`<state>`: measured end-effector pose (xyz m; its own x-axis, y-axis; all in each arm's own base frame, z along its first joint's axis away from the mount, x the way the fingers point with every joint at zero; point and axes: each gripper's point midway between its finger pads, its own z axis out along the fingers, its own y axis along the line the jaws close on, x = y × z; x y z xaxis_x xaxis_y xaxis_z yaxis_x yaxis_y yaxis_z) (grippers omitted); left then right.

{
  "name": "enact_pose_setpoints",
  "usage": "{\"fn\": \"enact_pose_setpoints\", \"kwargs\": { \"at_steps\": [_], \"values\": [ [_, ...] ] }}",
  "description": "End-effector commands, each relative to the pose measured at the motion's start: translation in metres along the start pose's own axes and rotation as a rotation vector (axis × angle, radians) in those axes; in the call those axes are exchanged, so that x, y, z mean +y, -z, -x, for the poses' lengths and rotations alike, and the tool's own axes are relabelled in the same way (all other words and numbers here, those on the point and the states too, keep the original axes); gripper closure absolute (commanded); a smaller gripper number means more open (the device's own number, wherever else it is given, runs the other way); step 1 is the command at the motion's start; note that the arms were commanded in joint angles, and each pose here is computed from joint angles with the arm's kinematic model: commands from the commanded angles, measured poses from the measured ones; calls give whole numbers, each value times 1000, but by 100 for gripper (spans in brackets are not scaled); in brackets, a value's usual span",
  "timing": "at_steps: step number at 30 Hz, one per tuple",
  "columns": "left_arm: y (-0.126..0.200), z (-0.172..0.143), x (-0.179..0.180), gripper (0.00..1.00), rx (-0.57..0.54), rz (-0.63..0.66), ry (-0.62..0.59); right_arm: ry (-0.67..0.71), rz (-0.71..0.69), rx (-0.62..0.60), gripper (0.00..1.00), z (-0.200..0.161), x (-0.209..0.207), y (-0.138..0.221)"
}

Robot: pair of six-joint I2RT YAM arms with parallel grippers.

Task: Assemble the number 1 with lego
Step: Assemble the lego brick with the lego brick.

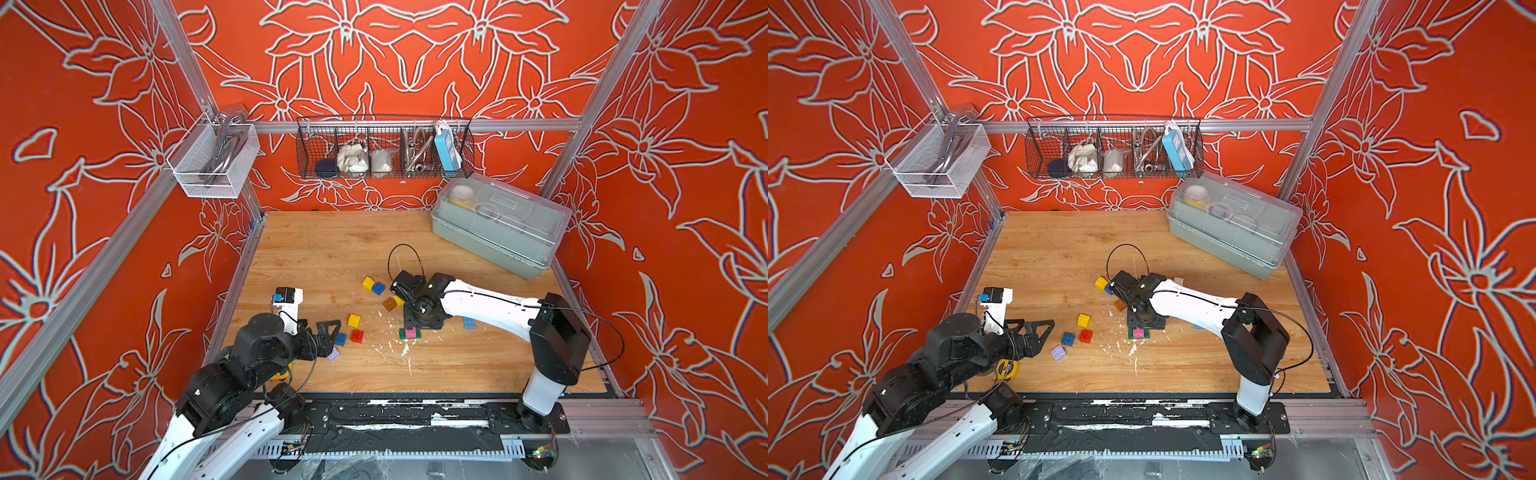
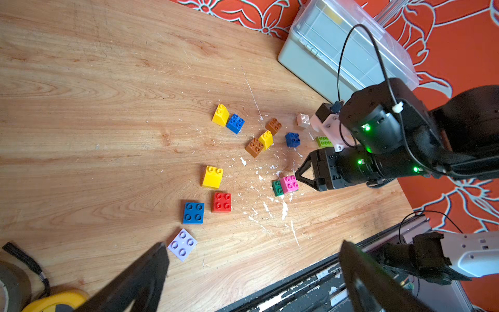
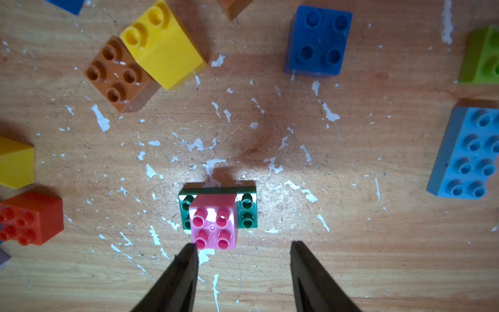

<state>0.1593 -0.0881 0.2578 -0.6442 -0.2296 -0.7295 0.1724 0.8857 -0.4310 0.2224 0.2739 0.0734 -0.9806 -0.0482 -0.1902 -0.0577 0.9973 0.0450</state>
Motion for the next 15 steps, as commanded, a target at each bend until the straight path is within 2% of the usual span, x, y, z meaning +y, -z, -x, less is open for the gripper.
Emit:
{"fn": "enact_pose_setpoints", "kwargs": {
  "at_steps": [1,15],
  "values": [
    [-1,0,-1,1,-6,-8,-6,7,-32,14,41,-6,-9,-12],
    [-2,0,-1,1,-5,-8,-6,-10,-62,70,42,-23,-17,-47]
  ]
}}
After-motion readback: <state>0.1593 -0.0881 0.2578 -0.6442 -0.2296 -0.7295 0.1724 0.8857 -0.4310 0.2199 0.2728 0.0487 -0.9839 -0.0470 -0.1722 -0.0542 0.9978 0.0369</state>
